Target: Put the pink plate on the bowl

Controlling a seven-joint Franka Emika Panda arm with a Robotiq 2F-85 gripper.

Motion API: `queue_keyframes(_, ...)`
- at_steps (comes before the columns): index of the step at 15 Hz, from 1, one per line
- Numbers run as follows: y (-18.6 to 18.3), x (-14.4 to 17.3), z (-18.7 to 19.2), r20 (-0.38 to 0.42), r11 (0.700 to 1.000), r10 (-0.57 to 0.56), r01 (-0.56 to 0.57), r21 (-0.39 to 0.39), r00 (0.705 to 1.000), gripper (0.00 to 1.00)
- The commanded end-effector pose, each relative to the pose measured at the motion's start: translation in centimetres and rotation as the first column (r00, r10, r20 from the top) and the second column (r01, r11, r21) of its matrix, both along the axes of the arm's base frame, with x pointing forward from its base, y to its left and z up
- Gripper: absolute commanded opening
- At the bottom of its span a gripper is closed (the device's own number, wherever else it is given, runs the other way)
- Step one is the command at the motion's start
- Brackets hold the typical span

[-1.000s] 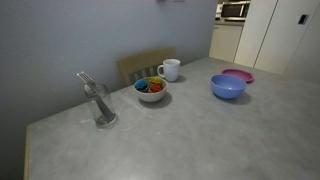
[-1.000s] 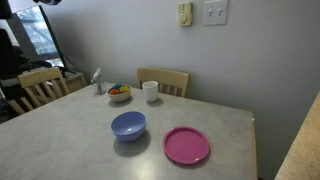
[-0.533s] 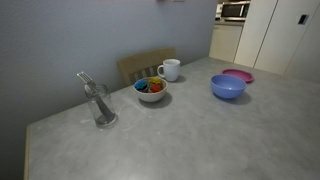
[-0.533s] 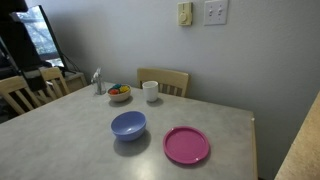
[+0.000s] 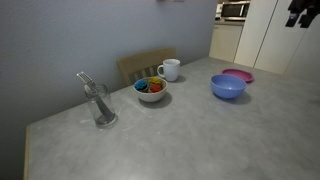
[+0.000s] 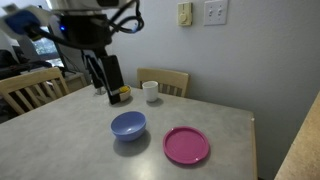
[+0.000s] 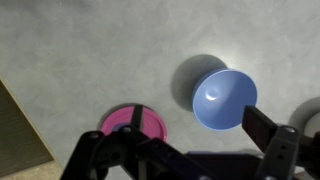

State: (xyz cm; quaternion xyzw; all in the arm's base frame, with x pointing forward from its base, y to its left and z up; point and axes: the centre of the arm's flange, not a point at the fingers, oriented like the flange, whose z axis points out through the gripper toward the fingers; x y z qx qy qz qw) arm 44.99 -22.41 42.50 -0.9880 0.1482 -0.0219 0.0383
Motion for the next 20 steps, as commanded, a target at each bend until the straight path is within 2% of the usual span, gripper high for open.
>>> queue_keyframes(1, -2.8, 5.0, -3.4, -0.091, 0.998, -0.036, 0.041, 0.056, 0.995, 1.00)
queue_keyframes(2, -1.0, 2.0, -2.6, -0.047, 0.999, -0.028, 0.029, 0.023, 0.999, 1.00)
queue_keyframes(4, -1.1, 3.0, -3.9, -0.068, 0.999, -0.027, 0.029, 0.021, 0.997, 1.00)
queue_keyframes(8, -1.0, 2.8, -2.6, -0.046, 0.999, -0.027, 0.028, 0.020, 0.999, 1.00)
queue_keyframes(13, -3.1, 6.0, -4.7, 0.070, 0.988, -0.140, 0.135, 0.068, 0.988, 1.00)
queue_keyframes(16, -4.4, 7.8, -5.9, 0.122, 0.991, -0.133, 0.129, 0.035, 0.984, 1.00)
queue_keyframes(20, -5.8, 10.7, -8.7, 0.073, 0.999, -0.043, 0.045, -0.028, 0.996, 1.00)
